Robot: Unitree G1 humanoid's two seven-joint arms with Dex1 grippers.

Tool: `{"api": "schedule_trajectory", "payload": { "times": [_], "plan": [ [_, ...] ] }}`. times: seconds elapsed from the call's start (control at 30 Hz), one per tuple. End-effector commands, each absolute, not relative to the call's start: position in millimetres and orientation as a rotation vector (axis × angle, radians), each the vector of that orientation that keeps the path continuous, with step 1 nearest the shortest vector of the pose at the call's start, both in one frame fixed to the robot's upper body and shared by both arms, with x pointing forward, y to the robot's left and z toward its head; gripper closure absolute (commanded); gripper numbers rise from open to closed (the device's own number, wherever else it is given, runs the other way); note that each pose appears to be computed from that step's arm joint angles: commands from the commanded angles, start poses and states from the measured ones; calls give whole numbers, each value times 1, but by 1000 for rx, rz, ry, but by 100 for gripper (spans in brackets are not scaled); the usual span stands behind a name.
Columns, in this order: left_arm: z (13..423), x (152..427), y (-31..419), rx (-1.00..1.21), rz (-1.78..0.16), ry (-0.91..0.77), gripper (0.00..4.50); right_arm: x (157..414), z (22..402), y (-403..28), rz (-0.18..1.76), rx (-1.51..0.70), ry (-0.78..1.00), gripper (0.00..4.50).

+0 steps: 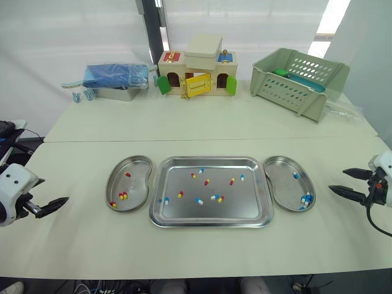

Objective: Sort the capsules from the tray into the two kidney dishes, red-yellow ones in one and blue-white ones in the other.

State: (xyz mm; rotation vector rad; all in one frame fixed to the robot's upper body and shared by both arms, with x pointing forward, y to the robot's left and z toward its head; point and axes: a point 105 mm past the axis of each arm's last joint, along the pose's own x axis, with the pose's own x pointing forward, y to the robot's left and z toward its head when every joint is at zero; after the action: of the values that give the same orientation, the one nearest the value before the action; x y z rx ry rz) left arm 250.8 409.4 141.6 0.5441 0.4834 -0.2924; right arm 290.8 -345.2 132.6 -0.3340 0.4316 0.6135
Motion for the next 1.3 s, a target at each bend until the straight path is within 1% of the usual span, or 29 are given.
{"api": "schedule_trajectory", "payload": {
  "times": [0.03, 0.33, 1.07, 1.2, 1.27, 1.3],
  "plan": [
    [147, 252, 410, 563, -290, 464, 0, 293, 147, -348, 606, -368, 393, 1],
    [142, 248, 409, 556, -294, 480, 0, 294, 144, -349, 607, -364, 394, 1],
    [141, 248, 407, 552, -328, 475, 0, 291, 140, -352, 606, -364, 405, 1],
    [141, 245, 400, 542, -367, 434, 0, 291, 139, -352, 610, -363, 408, 1],
    [142, 242, 391, 520, -399, 380, 0, 292, 139, -352, 610, -363, 409, 1],
    [140, 238, 382, 470, -437, 348, 0, 292, 139, -352, 612, -363, 410, 1]
  ]
}}
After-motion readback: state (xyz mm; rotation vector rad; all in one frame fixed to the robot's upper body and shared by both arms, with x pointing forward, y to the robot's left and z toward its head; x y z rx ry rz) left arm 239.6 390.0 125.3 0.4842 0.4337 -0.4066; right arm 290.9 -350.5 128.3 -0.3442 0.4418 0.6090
